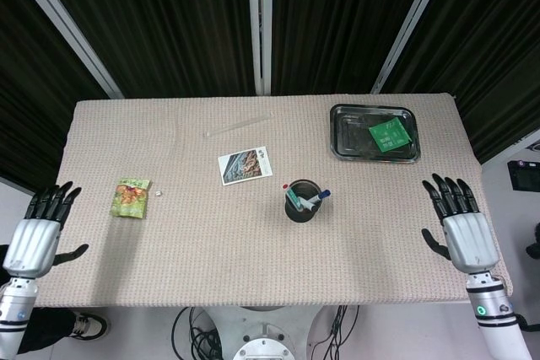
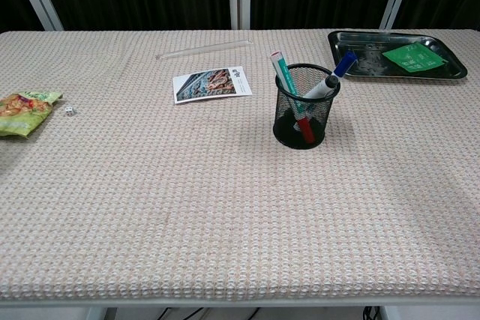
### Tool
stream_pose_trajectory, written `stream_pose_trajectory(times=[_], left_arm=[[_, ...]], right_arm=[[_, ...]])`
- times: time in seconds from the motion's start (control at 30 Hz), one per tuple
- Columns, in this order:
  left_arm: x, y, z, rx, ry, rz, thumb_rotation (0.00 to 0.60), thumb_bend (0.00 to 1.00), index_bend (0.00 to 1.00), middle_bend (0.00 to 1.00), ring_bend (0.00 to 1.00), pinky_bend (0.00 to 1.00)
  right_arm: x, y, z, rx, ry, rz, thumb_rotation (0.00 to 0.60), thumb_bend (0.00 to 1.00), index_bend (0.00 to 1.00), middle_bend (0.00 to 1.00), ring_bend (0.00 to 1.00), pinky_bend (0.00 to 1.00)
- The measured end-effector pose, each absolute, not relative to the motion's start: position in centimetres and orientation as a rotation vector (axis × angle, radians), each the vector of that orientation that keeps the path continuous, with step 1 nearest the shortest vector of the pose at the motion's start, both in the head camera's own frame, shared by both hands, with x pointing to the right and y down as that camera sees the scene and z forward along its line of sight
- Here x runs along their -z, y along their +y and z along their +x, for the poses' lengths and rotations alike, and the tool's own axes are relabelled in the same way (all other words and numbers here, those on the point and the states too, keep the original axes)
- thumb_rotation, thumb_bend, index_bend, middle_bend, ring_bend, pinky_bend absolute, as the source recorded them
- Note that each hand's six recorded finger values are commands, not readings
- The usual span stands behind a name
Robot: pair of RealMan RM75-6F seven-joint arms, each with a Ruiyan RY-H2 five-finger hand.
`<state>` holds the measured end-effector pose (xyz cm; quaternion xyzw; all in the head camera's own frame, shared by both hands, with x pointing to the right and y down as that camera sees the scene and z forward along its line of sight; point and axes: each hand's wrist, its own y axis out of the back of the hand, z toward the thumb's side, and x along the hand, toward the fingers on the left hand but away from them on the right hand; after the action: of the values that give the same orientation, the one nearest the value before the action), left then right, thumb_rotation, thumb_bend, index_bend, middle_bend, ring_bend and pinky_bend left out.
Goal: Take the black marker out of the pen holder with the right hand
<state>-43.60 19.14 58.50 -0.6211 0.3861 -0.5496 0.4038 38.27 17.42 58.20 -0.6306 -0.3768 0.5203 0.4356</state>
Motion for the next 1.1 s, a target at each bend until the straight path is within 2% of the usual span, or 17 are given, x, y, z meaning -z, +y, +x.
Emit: stream_pose_trajectory(times=[0.13, 0.67, 1.1], left_arm=[[-58.7, 19.3, -43.8, 1.393, 0.979, -1.574, 0.600, 0.10, 0.07, 0.00, 0.00, 0.00], [-58.6, 19.8, -44.5, 1.401, 0.989, -1.587, 0.600, 0.10, 0.07, 0.00, 0.00, 0.00], [-58.9, 19.6, -45.2, 1.421, 1.000, -1.591, 0.600, 0.10, 0.07, 0.00, 0.00, 0.00]], right_arm=[[-59.0, 16.7, 35.5, -1.262, -0.864, -1.631, 0.600, 0.20, 0.01, 0.00, 0.00, 0.00], [-62.5, 14.6, 24.1, -1.137, -0.701, -1.741, 0.600, 0.22, 0.18, 0.00, 0.00, 0.00], [-65.2, 13.7, 21.2, -1.127, -0.674, -1.699, 0.600, 0.24, 0.37, 0.00, 0.00, 0.00]])
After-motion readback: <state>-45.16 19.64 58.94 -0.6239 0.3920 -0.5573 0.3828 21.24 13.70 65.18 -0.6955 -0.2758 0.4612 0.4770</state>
